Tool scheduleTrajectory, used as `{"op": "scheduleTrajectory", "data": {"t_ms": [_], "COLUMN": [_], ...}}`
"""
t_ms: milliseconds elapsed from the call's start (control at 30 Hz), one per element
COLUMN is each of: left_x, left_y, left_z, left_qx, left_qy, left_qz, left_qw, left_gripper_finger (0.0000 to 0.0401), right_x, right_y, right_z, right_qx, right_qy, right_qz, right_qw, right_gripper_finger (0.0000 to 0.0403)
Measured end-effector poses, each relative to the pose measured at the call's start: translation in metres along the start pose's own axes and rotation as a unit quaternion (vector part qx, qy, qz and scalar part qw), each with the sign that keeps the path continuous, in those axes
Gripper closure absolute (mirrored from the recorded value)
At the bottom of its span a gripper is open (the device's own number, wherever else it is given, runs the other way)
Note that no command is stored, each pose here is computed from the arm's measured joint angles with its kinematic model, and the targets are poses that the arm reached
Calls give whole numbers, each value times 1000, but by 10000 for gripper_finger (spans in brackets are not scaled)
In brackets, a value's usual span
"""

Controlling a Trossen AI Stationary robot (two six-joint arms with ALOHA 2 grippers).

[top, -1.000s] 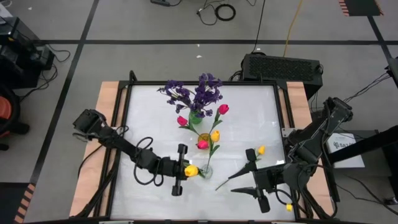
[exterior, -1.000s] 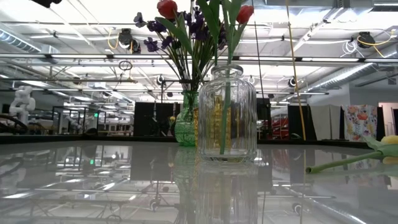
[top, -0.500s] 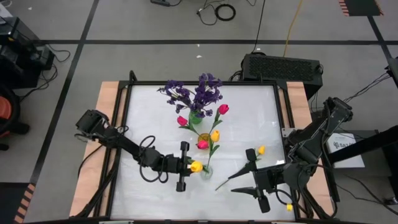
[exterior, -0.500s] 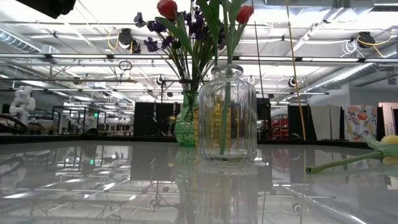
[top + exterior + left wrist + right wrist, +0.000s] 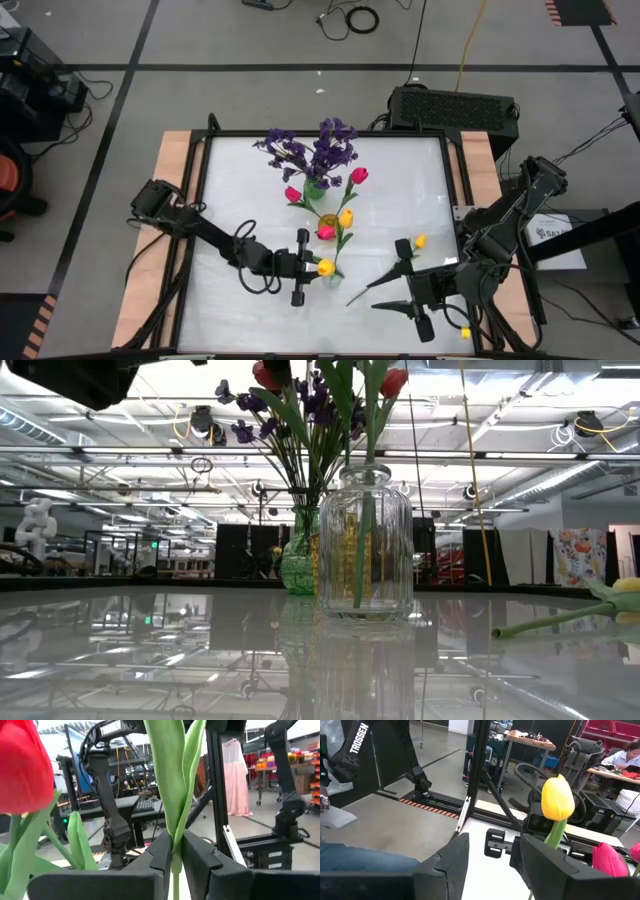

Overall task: Sort flowers into vase by color
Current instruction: Put the top yellow flower into the transparent vase

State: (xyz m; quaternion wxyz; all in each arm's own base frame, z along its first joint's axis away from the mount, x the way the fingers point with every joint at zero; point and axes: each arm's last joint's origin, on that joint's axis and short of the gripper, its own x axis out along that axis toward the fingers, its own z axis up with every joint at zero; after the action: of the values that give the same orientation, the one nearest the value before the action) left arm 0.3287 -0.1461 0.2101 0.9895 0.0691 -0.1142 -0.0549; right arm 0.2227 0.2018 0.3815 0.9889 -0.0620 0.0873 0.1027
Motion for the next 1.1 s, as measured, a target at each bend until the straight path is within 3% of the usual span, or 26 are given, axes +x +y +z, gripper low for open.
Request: {"op": "scheduleTrajectory", "data": {"t_ms": [200,533,800,1100], "left_x": [0,-6,-19,-44], "left_y": [-2,-14,-22,-24], "left_z": [-11,-13,14,49], "left_qx": [17,-4,15,-20], "left_qy": [51,86,129,185], "left_qz": [-10,-29,9,-21], "left_qw": [999,996,991,982], "left_gripper_finger": [323,217,172,117], "right_x": [0,-1,-5,-9], "right_y": [0,-4,-7,-2], "right_z": [-2,-17,-33,-53], "right_qx": [-2,38,94,156], "right_qy": [7,68,135,189], "right_qz": [0,-59,-82,-111], "right_qw": [1000,995,983,963], "right_gripper_finger": [232,232,232,232]}}
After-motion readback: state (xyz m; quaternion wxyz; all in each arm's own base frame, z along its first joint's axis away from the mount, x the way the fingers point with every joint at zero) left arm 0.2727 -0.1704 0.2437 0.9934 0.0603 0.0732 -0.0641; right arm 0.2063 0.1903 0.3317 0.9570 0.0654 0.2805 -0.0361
